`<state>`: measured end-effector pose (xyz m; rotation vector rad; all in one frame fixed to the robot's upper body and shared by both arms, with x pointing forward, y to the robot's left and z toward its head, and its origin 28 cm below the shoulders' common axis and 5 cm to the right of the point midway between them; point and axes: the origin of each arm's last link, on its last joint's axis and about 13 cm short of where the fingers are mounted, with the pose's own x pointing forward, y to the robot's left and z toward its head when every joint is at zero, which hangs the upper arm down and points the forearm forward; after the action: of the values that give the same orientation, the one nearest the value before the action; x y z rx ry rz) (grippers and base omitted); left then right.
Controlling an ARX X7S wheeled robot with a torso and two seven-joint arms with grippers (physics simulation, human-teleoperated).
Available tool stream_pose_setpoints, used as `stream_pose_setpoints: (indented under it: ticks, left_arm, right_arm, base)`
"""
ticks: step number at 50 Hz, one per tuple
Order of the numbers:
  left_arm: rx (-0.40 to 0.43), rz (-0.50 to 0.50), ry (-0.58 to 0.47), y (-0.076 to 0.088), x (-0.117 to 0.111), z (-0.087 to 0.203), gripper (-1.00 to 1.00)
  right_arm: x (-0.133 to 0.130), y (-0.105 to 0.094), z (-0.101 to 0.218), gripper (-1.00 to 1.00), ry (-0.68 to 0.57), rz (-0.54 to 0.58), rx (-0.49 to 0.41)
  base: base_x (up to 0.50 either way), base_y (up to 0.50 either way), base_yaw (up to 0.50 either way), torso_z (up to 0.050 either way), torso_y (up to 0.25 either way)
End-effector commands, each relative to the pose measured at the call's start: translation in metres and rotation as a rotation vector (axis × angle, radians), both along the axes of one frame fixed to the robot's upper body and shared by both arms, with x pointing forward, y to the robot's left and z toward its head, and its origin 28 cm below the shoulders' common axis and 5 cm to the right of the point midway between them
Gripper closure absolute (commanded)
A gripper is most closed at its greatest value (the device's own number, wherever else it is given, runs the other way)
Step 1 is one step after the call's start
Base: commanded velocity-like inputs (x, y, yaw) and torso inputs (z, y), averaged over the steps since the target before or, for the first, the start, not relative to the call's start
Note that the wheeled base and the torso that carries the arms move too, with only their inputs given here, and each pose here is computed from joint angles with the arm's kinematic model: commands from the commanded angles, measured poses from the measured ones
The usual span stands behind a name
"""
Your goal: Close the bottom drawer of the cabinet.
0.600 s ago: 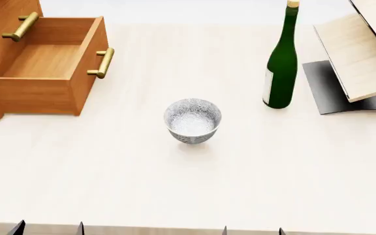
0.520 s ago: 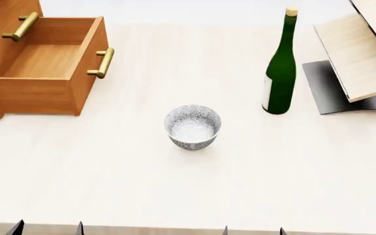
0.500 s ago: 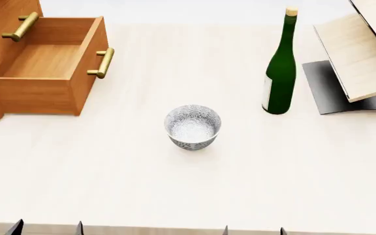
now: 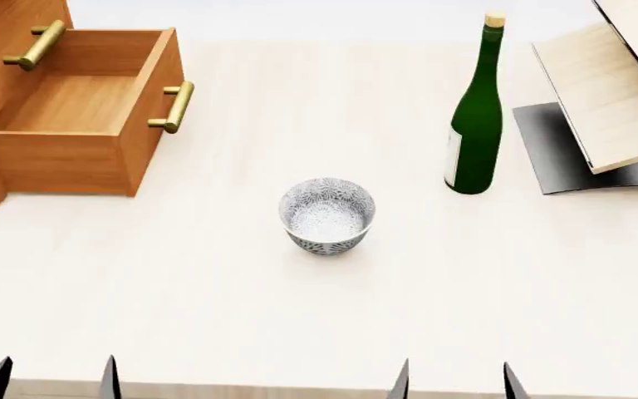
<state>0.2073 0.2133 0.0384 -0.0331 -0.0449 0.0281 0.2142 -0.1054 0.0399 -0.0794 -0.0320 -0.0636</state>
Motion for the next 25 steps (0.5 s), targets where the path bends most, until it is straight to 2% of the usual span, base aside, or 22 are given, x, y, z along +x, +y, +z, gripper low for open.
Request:
stream_pose_setpoints:
  ticks: [1,7,9,10,11,13,14,15,18,21,22,25]
  left_arm:
    - [0.006,0.001,-0.017,0.005,0.010,0.023,-1.00]
    - [0.001,0.013,-0.023,0.007,0.016,0.023,-1.00]
    - [0.076,0.071,-0.019,0.007,0.019,0.023,-1.00]
    - [0.081,0.052,-0.021,0.006,0.019,0.023,-1.00]
    - [0.042,0.009,-0.019,0.005,0.018,0.023,-1.00]
    - [0.086,0.076,-0.037,0.005,0.020,0.023,-1.00]
    - [0.077,0.016,-0.019,0.004,0.018,0.023,-1.00]
    - [0.050,0.018,-0.034,0.005,0.017,0.023,-1.00]
    - [0.050,0.051,-0.024,0.004,0.018,0.021,-1.00]
    - [0.071,0.028,-0.045,0.005,0.017,0.020,-1.00]
    - [0.026,0.036,-0.032,0.007,0.016,0.021,-1.00]
    - [0.010,0.035,-0.029,0.009,0.017,0.021,-1.00]
  right_arm:
    - [0.013,-0.011,0.025,-1.00,0.006,-0.023,-0.018]
    - [0.030,-0.012,0.025,-1.00,0.024,-0.019,-0.014]
    - [0.037,-0.015,0.028,-1.00,0.033,-0.014,0.004]
    - [0.039,-0.015,0.029,-1.00,0.032,-0.019,0.001]
    - [0.041,-0.016,0.031,-1.00,0.031,-0.027,-0.007]
    - [0.046,-0.019,0.032,-1.00,0.036,-0.029,-0.006]
    - [0.047,-0.019,0.032,-1.00,0.039,-0.023,0.002]
    - [0.048,-0.020,0.033,-1.00,0.041,-0.029,0.003]
    - [0.048,-0.020,0.033,-1.00,0.039,-0.029,0.002]
    - [0.048,-0.020,0.031,-1.00,0.041,-0.027,0.001]
    - [0.048,-0.019,0.031,-1.00,0.042,-0.022,0.007]
    - [0.048,-0.019,0.031,-1.00,0.042,-0.022,0.008]
  base:
    - [0.00,0.00,0.00,0.000,0.000]
    - [0.00,0.00,0.00,0.000,0.000]
    - [0.00,0.00,0.00,0.000,0.000]
    - [0.00,0.00,0.00,0.000,0.000]
    - [0.00,0.00,0.00,0.000,0.000]
    - [0.00,0.00,0.00,0.000,0.000]
    - [0.00,0.00,0.00,0.000,0.000]
    - [0.00,0.00,0.00,0.000,0.000]
    - [0.00,0.00,0.00,0.000,0.000]
    - [0.00,0.00,0.00,0.000,0.000]
    - [0.00,0.00,0.00,0.000,0.000]
    - [0.00,0.00,0.00,0.000,0.000]
